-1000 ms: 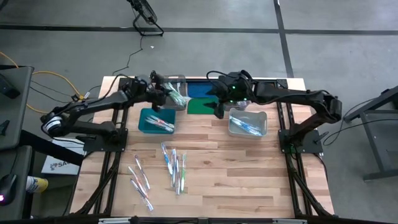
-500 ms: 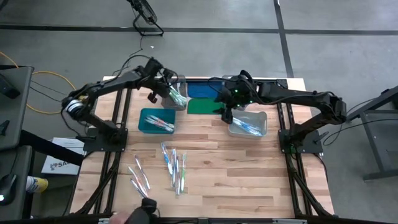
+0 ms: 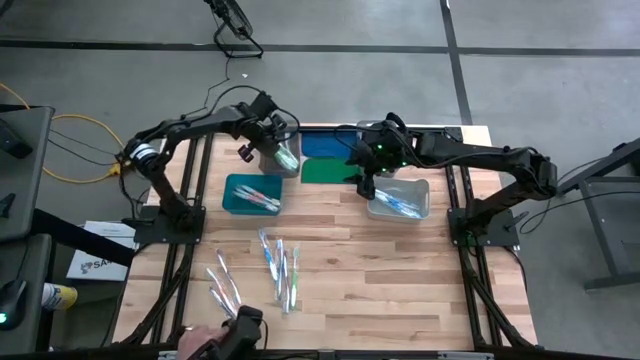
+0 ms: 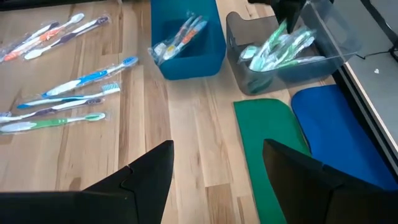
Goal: Pick & Place Toothbrushes
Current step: Put the green toothbrush into the left black bin, then adjust the green toothbrush in the left black bin
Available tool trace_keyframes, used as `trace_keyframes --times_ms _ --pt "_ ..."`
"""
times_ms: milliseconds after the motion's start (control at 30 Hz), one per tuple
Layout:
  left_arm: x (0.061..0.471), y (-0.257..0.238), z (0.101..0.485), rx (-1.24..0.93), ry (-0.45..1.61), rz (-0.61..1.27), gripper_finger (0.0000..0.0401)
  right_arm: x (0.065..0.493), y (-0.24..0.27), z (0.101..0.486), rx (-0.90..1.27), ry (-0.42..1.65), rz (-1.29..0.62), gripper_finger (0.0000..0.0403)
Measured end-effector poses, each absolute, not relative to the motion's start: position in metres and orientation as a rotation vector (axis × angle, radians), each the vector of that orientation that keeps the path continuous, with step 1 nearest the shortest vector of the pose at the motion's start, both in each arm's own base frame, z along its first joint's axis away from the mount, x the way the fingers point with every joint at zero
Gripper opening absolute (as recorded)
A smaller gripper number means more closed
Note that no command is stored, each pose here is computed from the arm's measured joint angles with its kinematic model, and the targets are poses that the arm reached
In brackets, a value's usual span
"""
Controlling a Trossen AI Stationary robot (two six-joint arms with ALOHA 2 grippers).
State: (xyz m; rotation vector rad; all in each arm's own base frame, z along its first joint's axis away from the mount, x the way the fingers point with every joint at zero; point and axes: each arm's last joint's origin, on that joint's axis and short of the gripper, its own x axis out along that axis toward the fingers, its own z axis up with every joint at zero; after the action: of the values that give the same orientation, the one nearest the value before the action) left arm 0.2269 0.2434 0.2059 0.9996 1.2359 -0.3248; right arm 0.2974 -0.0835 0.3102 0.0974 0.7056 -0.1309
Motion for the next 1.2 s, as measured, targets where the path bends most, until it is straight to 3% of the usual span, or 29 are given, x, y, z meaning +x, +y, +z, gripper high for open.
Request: trace_keyframes --times_ms 333,633,767,1000,1200 --pt "0.233 0.251 0.19 1.039 1.267 -0.349 0.0026 0.297 -0.084 0.31 0.105 0.706 -0.134 0.024" --pt "0.234 0.253 0.192 1.04 1.289 -0.305 0.0173 0.297 -0.083 0.31 0.124 0.709 -0.14 0.024" --pt "0.235 0.256 0.209 1.002 1.316 -0.205 0.021 0.296 -0.083 0.309 0.131 0.721 -0.139 0.024" --pt "0.227 0.243 0.249 0.96 1.295 -0.14 0.0191 0.295 -0.077 0.306 0.135 0.758 -0.126 0.024" --pt "0.22 0.23 0.25 0.893 1.325 -0.218 0.0153 0.297 -0.071 0.306 0.127 0.765 -0.105 0.024"
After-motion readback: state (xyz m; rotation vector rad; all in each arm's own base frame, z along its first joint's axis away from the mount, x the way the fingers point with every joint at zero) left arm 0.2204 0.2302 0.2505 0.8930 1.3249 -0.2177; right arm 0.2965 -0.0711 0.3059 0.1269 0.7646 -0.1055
